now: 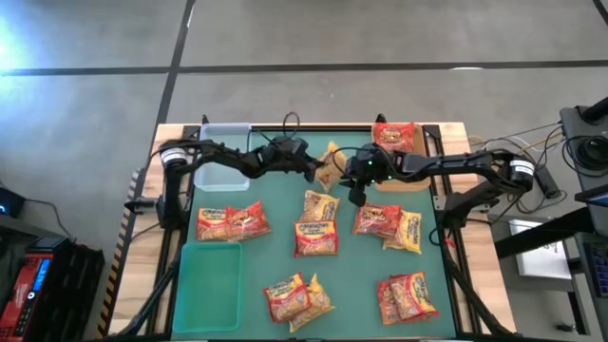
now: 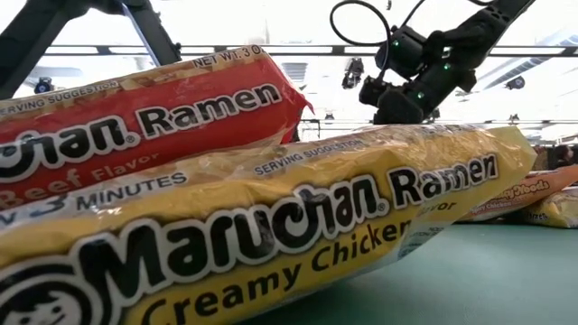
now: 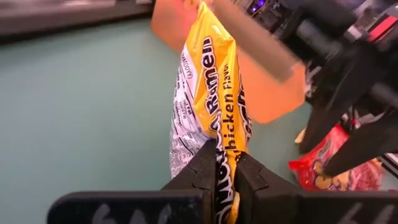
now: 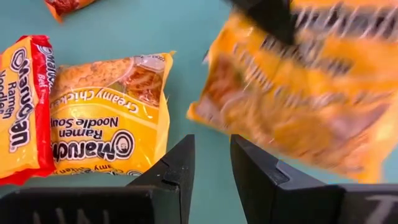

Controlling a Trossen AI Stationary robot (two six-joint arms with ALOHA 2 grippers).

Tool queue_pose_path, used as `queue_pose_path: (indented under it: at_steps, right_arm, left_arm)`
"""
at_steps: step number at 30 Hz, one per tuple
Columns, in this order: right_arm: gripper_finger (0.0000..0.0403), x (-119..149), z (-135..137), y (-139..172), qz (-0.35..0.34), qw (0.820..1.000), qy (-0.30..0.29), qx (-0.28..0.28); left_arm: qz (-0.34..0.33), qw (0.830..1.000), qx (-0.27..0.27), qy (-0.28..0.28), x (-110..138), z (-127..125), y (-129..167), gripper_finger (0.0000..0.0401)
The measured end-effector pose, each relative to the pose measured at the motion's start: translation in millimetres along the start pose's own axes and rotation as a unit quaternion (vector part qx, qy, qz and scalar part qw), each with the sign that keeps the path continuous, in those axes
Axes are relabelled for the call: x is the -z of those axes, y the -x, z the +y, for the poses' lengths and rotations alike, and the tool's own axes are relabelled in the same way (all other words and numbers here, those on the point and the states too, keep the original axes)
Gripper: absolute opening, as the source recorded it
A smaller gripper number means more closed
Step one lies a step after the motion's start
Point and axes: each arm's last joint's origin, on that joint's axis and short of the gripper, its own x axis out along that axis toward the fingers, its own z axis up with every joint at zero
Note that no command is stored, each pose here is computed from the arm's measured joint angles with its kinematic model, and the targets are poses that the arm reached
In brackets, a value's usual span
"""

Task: Sort Maruchan noodles
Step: Put the yellow noodle pack into the transparent bin

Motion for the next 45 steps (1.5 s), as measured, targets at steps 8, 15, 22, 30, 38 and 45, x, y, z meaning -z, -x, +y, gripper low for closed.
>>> queue_pose_path:
  at_steps: [8,15,22,30,38,45]
  right_arm:
    - [0.0093,1,0,-2,0.004,1.0,-0.015,-0.001]
    - [0.0093,1,0,-2,0.004,1.0,-0.011,-0.001]
    - [0.0093,2,0,-2,0.004,1.0,-0.01,-0.001]
    - [0.0093,2,0,-2,0.004,1.0,-0.005,-0.001]
    - [0.0093,1,0,-2,0.003,1.0,-0.007,-0.001]
    - [0.0093,2,0,-2,0.004,1.0,-0.007,-0.001]
  left_arm:
    - [0.017,0.997,-0.056,-0.053,-41,11,40,0.0001]
    - [0.045,0.985,-0.121,-0.115,-79,21,102,0.0001]
    - [0.137,0.953,-0.21,-0.172,-88,20,175,0.0001]
    - [0.133,0.918,-0.321,-0.193,-95,5,236,0.0001]
    - [0.186,0.896,-0.351,-0.199,-82,13,250,0.0001]
    - [0.237,0.881,-0.348,-0.217,-67,30,241,0.0001]
